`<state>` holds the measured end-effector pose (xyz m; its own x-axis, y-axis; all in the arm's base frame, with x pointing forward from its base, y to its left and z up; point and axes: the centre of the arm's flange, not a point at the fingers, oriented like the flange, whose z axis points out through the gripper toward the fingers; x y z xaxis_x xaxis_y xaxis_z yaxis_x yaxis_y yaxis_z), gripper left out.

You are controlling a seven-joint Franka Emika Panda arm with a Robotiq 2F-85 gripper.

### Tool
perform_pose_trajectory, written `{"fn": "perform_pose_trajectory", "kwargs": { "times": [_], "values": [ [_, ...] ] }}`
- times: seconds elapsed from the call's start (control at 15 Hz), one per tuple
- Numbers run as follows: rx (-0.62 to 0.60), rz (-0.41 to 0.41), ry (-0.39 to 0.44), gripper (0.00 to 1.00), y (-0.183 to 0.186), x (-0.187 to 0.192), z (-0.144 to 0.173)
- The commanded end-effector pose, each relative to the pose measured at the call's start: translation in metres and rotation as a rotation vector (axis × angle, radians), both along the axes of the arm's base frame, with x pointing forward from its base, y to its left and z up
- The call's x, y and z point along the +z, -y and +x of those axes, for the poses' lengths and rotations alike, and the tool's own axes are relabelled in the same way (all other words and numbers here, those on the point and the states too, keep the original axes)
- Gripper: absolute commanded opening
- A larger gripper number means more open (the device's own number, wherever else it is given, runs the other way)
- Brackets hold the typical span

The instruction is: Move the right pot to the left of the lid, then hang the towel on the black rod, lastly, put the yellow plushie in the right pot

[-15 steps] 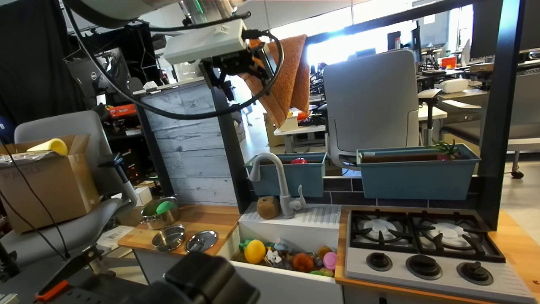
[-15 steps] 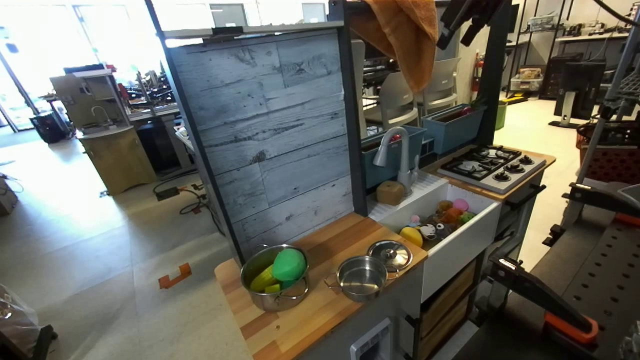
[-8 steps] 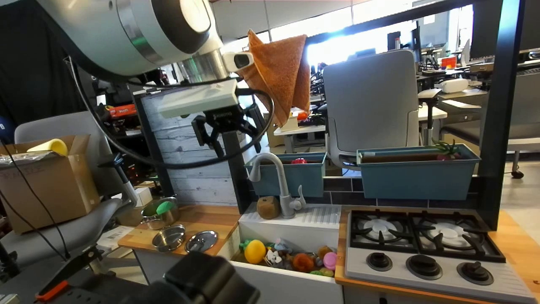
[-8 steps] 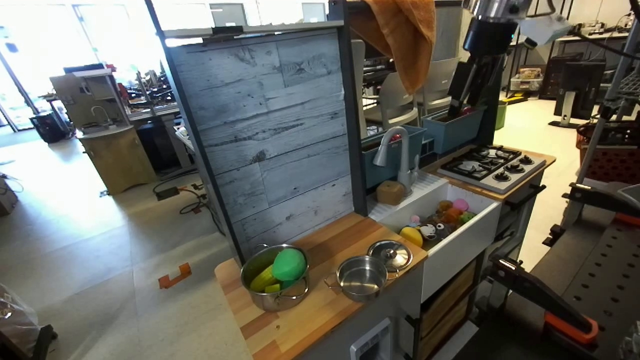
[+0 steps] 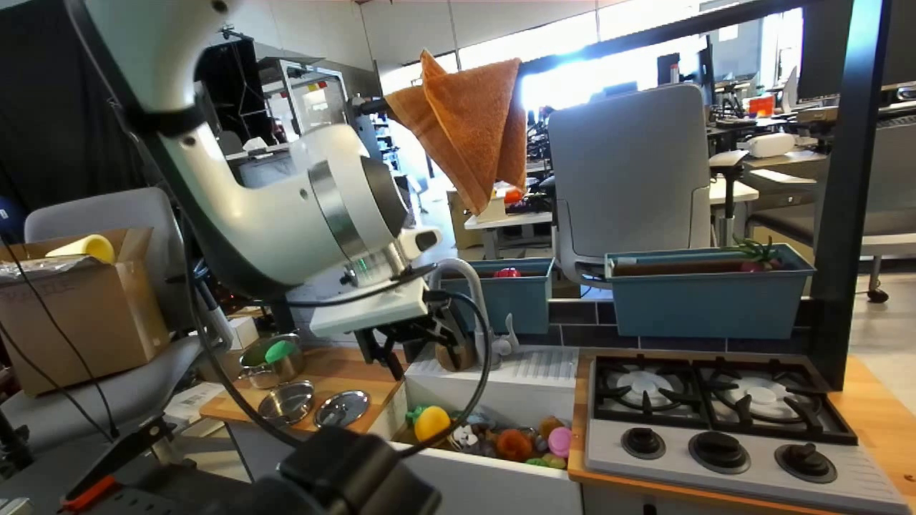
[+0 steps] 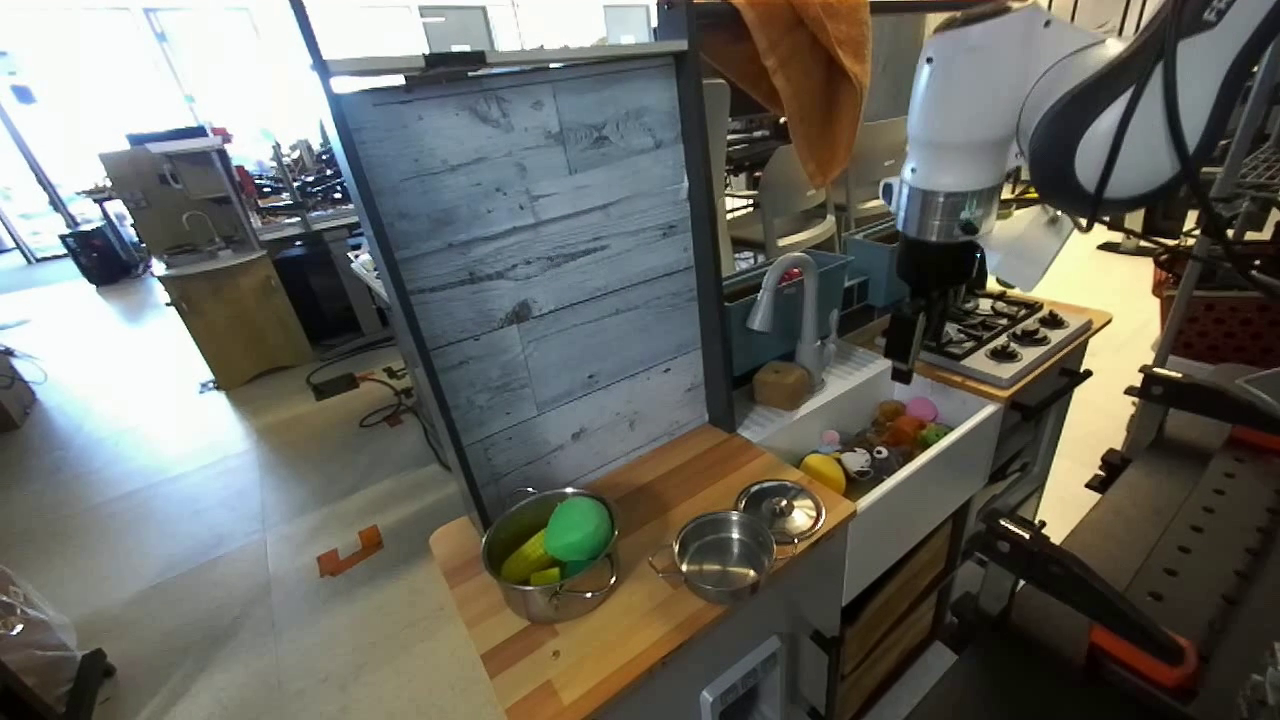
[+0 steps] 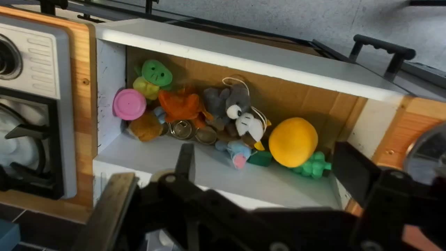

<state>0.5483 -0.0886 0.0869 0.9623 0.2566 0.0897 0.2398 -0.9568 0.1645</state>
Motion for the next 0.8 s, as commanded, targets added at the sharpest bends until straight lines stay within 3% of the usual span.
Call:
{"fn": "perform_pose_trajectory", "kwargs": {
  "times": [0.0,0.33,0.6,0.73],
  "values": [
    [0.067,-0.027,-0.003,1.0,0.001,-0.087,0.04],
    [0.193,-0.005,-0.049,1.0,-0.025,-0.162,0.061],
    [0.289,0.014,-0.072,1.0,-0.056,-0.195,0.07],
    [0.318,0.0,-0.043,1.0,-0.06,-0.206,0.081]
  ]
}}
